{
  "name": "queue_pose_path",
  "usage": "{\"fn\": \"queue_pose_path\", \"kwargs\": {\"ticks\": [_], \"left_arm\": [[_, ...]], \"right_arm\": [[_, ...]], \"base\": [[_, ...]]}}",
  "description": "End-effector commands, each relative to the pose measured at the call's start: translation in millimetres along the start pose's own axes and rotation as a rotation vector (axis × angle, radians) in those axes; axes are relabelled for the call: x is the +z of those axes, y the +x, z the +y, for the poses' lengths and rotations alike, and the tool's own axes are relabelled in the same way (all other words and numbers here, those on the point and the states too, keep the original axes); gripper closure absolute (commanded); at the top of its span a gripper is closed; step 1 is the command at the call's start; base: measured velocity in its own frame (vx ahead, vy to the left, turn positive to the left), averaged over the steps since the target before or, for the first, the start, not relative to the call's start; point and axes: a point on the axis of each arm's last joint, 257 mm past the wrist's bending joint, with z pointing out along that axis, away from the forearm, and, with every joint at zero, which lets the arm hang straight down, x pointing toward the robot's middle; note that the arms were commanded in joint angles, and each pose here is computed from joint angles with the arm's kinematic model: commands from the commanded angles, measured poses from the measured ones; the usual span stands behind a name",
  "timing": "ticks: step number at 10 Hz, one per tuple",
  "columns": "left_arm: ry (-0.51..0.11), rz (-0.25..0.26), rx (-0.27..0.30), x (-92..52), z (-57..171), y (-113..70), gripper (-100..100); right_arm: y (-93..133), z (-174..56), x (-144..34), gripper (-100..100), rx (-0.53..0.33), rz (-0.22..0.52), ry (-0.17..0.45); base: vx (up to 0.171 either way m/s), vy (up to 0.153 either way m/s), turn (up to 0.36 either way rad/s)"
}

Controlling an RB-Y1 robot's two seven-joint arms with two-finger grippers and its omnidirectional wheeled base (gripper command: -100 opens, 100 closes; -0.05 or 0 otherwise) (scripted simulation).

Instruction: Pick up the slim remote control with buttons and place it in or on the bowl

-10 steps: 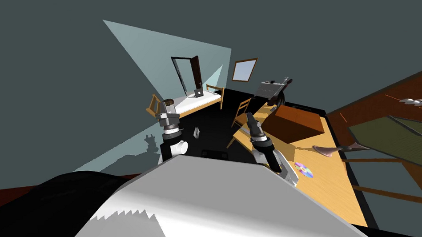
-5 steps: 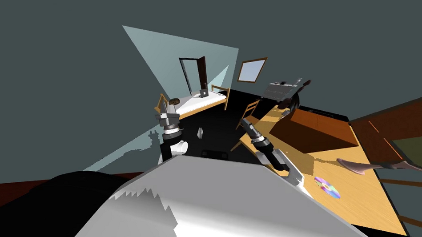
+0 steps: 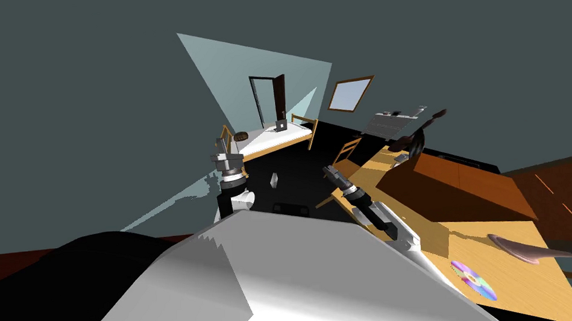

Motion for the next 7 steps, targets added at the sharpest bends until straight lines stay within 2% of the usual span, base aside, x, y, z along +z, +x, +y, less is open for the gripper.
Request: {"fn": "queue_pose_path", "kwargs": {"ticks": [1, 2, 4, 5, 6, 7], "left_arm": [[0.000, 0.000, 0.000, 0.0, 0.0, 0.0, 0], [0.000, 0.000, 0.000, 0.0, 0.0, 0.0, 0], [0.000, 0.000, 0.000, 0.0, 0.0, 0.0, 0], [0.000, 0.000, 0.000, 0.0, 0.0, 0.0, 0], [0.000, 0.000, 0.000, 0.0, 0.0, 0.0, 0], [0.000, 0.000, 0.000, 0.0, 0.0, 0.0, 0]], "right_arm": [[17.5, -22.0, -10.1, -100, -0.035, 0.082, 0.037], [18.5, -24.4, -11.3, -100, -0.037, 0.087, 0.041], [46.9, -55.2, -30.9, -100, -0.087, 0.215, 0.091], [50.4, -65.4, -37.8, -100, -0.098, 0.238, 0.109], [63.4, -79.0, -49.8, -100, -0.126, 0.305, 0.129], [66.1, -87.6, -55.7, -100, -0.126, 0.317, 0.148]], "base": [[0.063, 0.048, 0.149], [0.061, 0.041, 0.074], [0.099, 0.057, 0.188], [0.070, 0.039, 0.060], [0.070, 0.023, 0.124], [0.056, 0.010, 0.090]]}}
